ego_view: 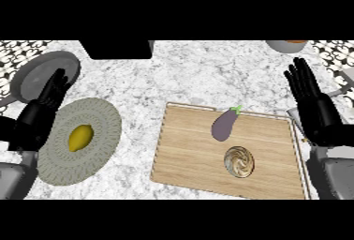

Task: Pick the cupcake from the tray and place it in the tiered shelf

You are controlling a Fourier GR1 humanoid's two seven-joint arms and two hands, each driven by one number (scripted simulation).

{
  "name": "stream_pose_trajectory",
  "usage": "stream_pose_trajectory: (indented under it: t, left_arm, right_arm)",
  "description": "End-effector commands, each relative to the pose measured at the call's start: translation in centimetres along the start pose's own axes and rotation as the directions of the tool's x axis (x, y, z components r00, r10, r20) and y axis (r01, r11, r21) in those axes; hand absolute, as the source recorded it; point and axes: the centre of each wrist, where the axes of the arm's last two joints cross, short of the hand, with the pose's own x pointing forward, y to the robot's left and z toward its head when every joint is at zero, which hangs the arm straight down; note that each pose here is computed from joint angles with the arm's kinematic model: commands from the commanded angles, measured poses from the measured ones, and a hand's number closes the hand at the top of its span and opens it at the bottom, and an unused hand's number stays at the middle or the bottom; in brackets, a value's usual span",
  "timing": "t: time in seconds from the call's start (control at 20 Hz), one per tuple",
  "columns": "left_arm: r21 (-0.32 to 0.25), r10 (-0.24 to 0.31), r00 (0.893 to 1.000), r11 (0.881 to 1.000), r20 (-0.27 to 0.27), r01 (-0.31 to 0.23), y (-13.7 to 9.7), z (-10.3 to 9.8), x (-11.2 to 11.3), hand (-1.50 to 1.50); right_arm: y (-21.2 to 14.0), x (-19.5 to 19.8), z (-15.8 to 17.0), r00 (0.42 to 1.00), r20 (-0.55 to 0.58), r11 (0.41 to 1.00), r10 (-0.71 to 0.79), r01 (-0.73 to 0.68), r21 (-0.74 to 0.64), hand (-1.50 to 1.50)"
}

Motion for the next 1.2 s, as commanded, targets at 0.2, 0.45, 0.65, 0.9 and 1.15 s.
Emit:
stream_pose_trajectory:
  t: [0.2, 0.45, 0.65, 0.9, 1.15]
  left_arm:
    - [0.095, 0.138, 0.916, 0.989, -0.377, -0.11, -0.1, 3.8, -5.9, 0.0]
    - [0.061, 0.207, 0.844, 0.977, -0.495, -0.204, -4.6, 4.1, -6.6, 0.0]
    - [0.075, 0.227, 0.828, 0.973, -0.513, -0.22, -4.7, 5.0, -6.8, 0.0]
    - [0.093, 0.236, 0.823, 0.971, -0.517, -0.22, -2.5, 4.3, -6.3, 0.0]
    - [0.097, 0.23, 0.828, 0.973, -0.512, -0.21, -4.1, 4.7, -7.2, 0.0]
  right_arm:
    - [-5.4, 4.7, -2.2, 0.971, 0.115, 0.951, 0.207, -0.228, 0.208, 1.5]
    - [-11.2, 1.4, -1.1, 0.846, -0.242, 0.875, 0.475, -0.426, 0.228, 1.5]
    - [-14.1, 1.1, -0.4, 0.896, -0.151, 0.872, 0.417, -0.348, 0.344, -1.5]
    - [-13.7, 3.6, -1.0, 0.898, -0.088, 0.761, 0.432, -0.31, 0.57, -1.5]
    - [-11.3, 8.1, -2.3, 0.865, -0.059, 0.642, 0.498, -0.323, 0.695, -1.5]
